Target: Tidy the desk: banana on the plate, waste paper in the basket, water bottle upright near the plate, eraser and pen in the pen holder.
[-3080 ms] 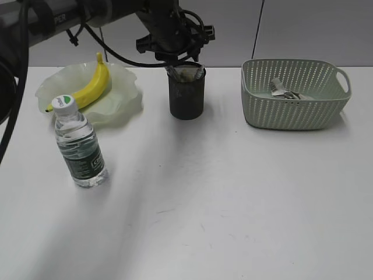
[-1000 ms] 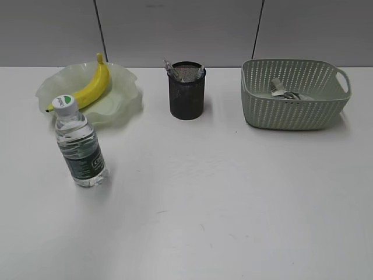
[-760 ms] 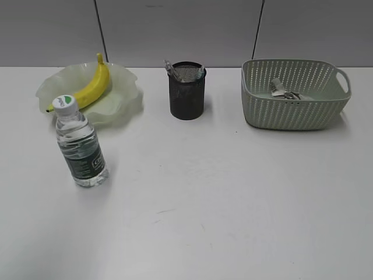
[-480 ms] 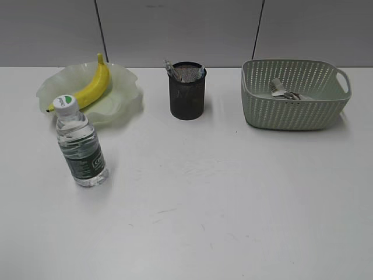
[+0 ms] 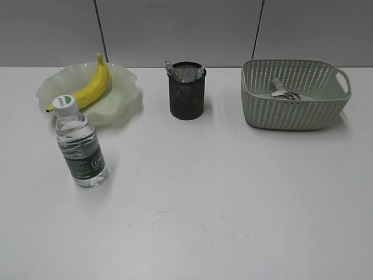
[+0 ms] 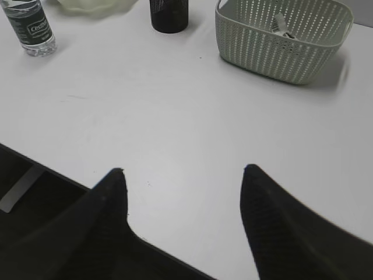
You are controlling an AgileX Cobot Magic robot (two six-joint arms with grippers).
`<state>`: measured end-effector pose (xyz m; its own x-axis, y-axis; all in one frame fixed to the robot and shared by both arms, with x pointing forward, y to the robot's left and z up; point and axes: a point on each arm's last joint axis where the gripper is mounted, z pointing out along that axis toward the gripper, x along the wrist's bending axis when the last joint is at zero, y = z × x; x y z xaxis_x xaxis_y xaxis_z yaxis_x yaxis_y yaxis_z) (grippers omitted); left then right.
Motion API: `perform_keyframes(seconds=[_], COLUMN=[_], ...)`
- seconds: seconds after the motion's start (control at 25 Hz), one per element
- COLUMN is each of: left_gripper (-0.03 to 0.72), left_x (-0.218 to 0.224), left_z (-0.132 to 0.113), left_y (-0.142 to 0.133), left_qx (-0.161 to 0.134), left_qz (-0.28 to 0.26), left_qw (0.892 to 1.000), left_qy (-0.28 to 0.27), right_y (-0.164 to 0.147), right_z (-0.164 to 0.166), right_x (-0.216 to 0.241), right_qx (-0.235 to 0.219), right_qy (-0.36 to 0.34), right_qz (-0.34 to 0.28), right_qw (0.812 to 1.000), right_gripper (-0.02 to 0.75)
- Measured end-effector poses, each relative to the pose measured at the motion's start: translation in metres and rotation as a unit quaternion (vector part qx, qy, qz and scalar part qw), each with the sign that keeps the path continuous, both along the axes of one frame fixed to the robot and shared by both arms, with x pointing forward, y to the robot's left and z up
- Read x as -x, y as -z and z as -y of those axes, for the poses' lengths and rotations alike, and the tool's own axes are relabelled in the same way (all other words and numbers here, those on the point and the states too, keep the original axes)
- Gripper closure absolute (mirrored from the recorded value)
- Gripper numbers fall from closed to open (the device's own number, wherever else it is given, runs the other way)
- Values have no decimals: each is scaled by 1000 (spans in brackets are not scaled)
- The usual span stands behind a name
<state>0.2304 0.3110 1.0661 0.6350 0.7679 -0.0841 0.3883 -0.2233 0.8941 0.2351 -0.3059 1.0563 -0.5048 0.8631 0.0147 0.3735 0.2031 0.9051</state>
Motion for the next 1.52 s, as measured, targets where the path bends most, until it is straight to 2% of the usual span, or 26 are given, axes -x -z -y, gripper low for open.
perform_keyframes(seconds=[0.2,1.08,1.2,1.28,1.4,1.52], left_gripper=[312,340,359,367,370,371], left_x=[-3,-3,-2,0,1,1], left_z=[4,4,5,5,6,8], left_y=[4,3,3,3,3,3], left_qx=[3,4,5,7,7,6], left_qz=[2,5,7,10,12,13], left_qw=[1000,1000,998,994,981,961], left_qy=[6,-3,-60,-110,-193,-276], right_y=[0,0,0,0,0,0], right_z=[-3,-3,-4,-4,-5,-6], right_x=[2,2,2,3,3,3], right_qx=[-14,-12,-15,-16,-16,-17], right_qy=[-12,-14,4,40,113,178], right_qz=[-10,-9,-10,-10,-9,-8], right_qw=[1000,1000,1000,999,993,984], right_gripper=[248,248,248,248,248,248])
